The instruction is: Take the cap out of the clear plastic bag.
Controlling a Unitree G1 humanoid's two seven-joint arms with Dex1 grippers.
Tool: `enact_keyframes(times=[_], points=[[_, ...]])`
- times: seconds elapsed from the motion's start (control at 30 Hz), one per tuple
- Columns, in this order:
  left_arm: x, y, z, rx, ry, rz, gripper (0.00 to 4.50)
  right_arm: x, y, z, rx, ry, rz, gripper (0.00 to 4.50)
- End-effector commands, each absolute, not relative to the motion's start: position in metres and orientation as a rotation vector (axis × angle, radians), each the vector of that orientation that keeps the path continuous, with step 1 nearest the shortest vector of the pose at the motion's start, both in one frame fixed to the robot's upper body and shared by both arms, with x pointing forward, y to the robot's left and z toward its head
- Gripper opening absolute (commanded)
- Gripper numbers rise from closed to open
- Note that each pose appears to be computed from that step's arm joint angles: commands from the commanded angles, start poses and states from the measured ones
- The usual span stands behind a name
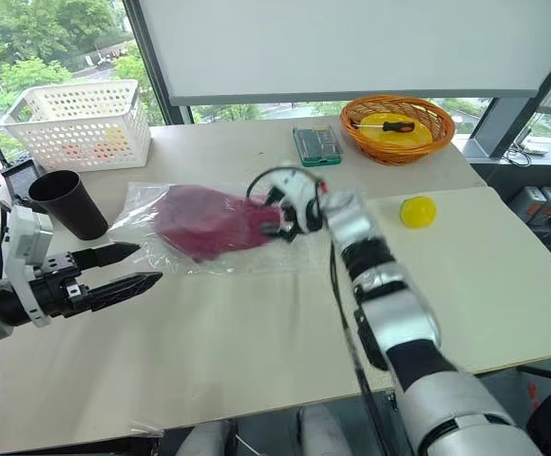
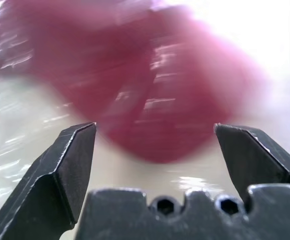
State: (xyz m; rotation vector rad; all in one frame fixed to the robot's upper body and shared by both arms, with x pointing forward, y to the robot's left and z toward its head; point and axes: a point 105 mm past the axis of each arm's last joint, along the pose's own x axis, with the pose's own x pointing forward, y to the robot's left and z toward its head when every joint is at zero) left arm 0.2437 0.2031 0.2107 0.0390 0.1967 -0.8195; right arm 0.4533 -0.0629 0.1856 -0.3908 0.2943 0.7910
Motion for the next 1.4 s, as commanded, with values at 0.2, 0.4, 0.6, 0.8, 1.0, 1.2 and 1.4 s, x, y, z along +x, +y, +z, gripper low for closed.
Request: enact_keyframes(times=[0.2, 0.4, 0.6, 0.8, 1.0, 1.2, 1.4], points=[[0.243, 0.201, 0.217, 0.049, 0.155, -0.825, 4.42, 0.469, -0.117, 0.175, -0.207, 0.361, 0.555, 4.50], [0.243, 0.202, 0.216, 0.047, 0.158, -0.820, 4.42, 0.457, -0.091, 0.156, 0.008, 0.438, 0.668, 4.50], [0.246, 0.203, 0.214, 0.051, 0.163, -0.815, 4.42, 0.442, -0.045, 0.159, 0.127, 0.468, 0.862, 4.50], [0.248, 0.202, 0.213, 0.060, 0.167, -0.815, 4.42, 0.443, -0.041, 0.144, 0.110, 0.486, 0.806, 4.50], [0.249, 0.204, 0.212, 0.060, 0.166, -0.806, 4.50, 0.449, -0.053, 0.144, 0.158, 0.443, 0.738, 2.71], [0.250, 0.203, 0.211, 0.059, 0.164, -0.802, 4.50, 0.447, -0.047, 0.147, 0.225, 0.446, 0.769, 0.65], [0.251, 0.204, 0.210, 0.067, 0.167, -0.795, 4.50, 0.443, -0.032, 0.147, 0.309, 0.463, 0.795, 0.01]])
